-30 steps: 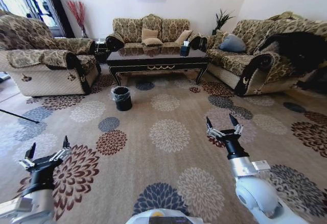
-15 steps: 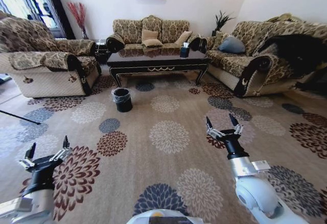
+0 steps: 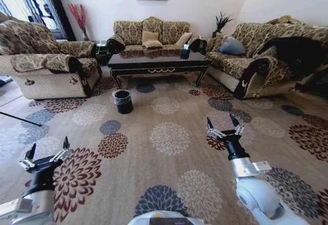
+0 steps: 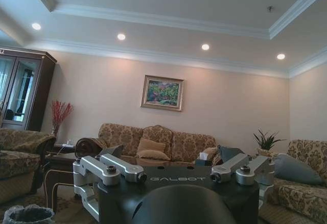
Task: Move to the front of the table and pick up the trash from the floor, then place it into the trash bin.
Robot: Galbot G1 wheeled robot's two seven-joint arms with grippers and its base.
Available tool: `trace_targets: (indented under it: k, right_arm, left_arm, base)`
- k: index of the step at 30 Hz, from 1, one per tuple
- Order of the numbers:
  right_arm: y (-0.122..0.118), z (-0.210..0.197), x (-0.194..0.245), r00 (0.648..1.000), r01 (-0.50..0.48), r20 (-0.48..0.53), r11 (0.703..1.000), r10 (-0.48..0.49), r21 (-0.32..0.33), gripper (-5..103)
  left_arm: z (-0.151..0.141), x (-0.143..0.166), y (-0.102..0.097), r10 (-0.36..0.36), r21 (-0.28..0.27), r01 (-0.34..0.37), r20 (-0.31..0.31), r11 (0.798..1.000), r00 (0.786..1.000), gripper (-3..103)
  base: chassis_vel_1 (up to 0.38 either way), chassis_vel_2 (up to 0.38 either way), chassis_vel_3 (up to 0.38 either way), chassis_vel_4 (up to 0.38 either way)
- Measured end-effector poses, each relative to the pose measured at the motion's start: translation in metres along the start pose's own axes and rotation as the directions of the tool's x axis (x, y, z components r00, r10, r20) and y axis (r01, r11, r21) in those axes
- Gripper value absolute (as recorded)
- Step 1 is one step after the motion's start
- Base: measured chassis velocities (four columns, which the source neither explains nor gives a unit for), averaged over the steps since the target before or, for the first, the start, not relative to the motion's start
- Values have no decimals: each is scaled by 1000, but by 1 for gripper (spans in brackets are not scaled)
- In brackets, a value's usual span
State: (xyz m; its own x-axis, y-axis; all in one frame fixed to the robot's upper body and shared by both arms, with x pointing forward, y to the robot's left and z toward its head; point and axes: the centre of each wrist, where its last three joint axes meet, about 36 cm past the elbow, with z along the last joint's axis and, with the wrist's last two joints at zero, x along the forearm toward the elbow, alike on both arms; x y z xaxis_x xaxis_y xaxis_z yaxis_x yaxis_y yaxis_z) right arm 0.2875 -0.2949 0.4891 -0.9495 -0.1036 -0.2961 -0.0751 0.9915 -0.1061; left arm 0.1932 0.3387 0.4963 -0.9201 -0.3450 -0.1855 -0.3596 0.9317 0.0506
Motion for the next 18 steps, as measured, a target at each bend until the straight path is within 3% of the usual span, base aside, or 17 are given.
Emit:
trace_targets:
  k: [18]
  right_arm:
    - [0, 0, 0, 1000, 0, 0, 1000, 0, 0, 100]
  left_arm:
    - [0, 0, 0, 0, 0, 0, 0, 1000, 1000, 100]
  base:
    - [0, 0, 0, 0]
